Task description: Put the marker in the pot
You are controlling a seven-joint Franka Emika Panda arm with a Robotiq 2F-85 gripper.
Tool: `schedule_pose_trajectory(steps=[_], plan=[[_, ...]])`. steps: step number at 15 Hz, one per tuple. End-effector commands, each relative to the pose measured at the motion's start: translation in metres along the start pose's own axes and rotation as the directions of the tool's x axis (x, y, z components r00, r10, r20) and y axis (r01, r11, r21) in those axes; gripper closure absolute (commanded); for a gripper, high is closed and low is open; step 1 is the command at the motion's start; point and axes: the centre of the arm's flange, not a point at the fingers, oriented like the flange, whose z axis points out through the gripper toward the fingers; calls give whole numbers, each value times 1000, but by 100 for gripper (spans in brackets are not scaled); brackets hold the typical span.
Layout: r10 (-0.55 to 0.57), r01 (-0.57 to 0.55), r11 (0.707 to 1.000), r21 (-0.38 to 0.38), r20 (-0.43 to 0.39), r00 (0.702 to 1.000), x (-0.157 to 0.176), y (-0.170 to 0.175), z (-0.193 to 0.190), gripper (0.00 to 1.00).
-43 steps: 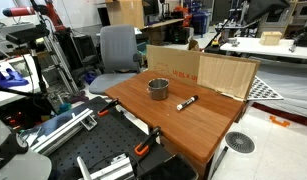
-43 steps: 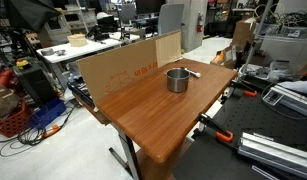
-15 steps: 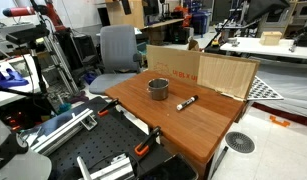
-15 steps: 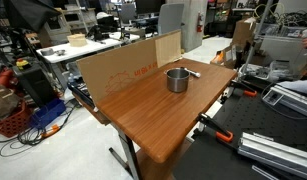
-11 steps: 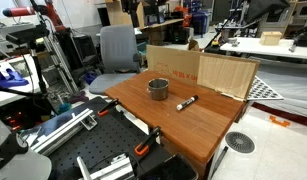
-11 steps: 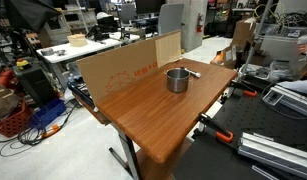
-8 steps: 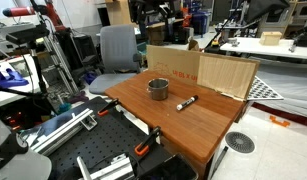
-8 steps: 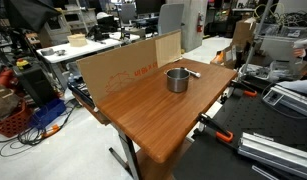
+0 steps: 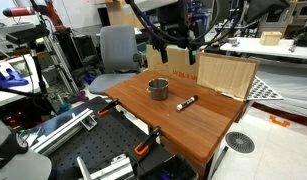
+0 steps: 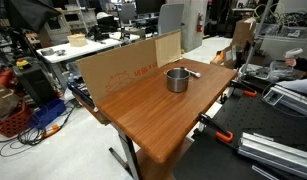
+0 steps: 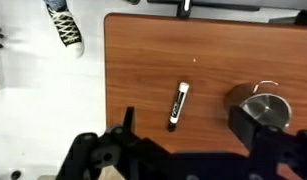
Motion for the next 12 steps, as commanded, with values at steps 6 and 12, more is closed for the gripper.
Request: schedule_pose_trajectory(steps=[6,12], plan=[[84,-84,996,-22,-33,996,33,27,80,0],[172,-172,985,1,-57,983,55,31,128,0]])
